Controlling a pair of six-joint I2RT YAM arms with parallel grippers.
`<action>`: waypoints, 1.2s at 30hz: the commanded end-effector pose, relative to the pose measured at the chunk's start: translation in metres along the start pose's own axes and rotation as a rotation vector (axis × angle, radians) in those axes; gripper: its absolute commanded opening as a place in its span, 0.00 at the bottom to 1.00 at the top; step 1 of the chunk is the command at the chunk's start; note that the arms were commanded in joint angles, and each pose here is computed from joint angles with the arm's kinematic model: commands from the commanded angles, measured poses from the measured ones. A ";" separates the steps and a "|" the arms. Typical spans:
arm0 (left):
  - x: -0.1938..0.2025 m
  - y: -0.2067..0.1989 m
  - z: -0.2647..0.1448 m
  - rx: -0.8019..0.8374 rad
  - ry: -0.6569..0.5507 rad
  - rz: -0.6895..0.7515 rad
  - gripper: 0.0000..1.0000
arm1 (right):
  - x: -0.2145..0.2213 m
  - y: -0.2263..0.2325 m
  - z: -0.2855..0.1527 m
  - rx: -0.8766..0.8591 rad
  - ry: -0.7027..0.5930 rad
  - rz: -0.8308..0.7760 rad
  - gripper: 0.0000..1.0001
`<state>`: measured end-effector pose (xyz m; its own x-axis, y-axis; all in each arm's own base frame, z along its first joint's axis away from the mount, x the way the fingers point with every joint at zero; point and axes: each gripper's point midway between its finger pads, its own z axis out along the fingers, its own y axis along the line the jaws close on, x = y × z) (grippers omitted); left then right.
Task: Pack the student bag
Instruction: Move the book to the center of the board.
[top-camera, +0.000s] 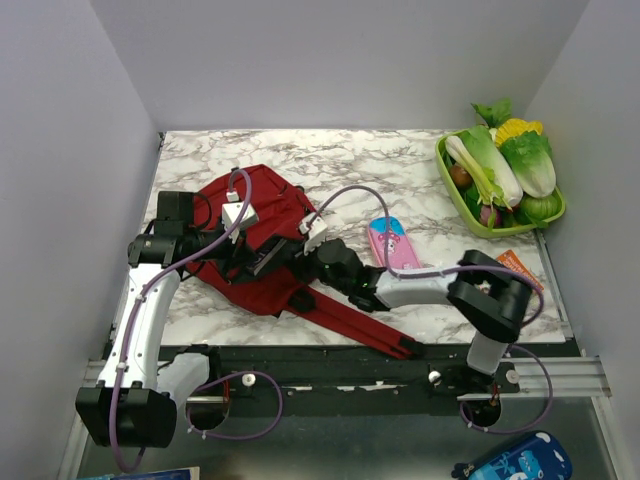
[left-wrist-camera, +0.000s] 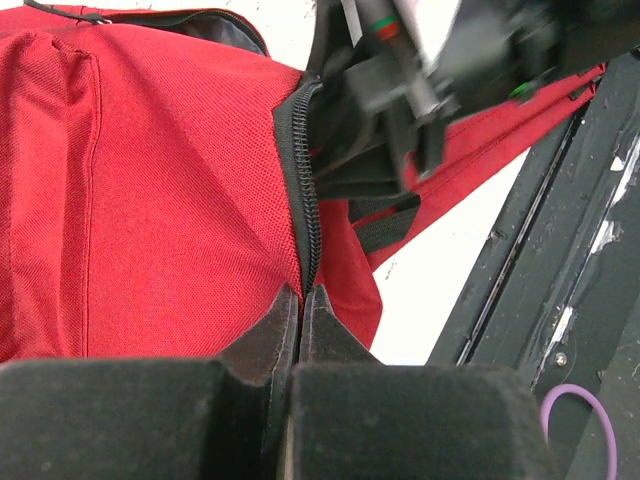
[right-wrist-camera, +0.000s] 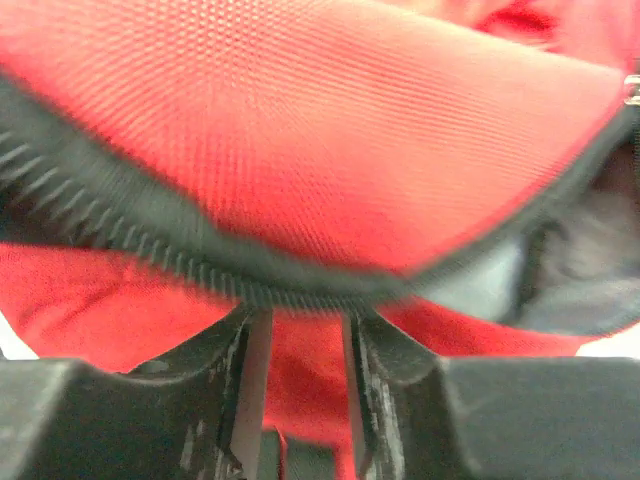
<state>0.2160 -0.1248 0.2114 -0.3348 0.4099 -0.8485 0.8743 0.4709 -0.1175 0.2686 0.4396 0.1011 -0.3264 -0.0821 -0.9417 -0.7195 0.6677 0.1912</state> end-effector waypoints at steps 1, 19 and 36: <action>-0.011 -0.016 0.000 0.058 -0.072 0.034 0.00 | 0.023 -0.055 -0.058 0.267 0.118 0.022 0.58; -0.014 -0.011 0.007 0.057 -0.119 0.043 0.00 | 0.059 -0.256 -0.310 1.359 0.403 0.546 0.88; -0.011 -0.008 0.012 0.076 -0.116 0.056 0.00 | 0.089 -0.280 -0.352 1.584 0.615 0.646 0.89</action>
<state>0.2196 -0.1315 0.2052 -0.3031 0.3719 -0.8774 0.8842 0.4532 -0.1133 0.2239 -0.0078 0.0661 -0.6731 0.4594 -0.5796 0.6809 0.6909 -0.2431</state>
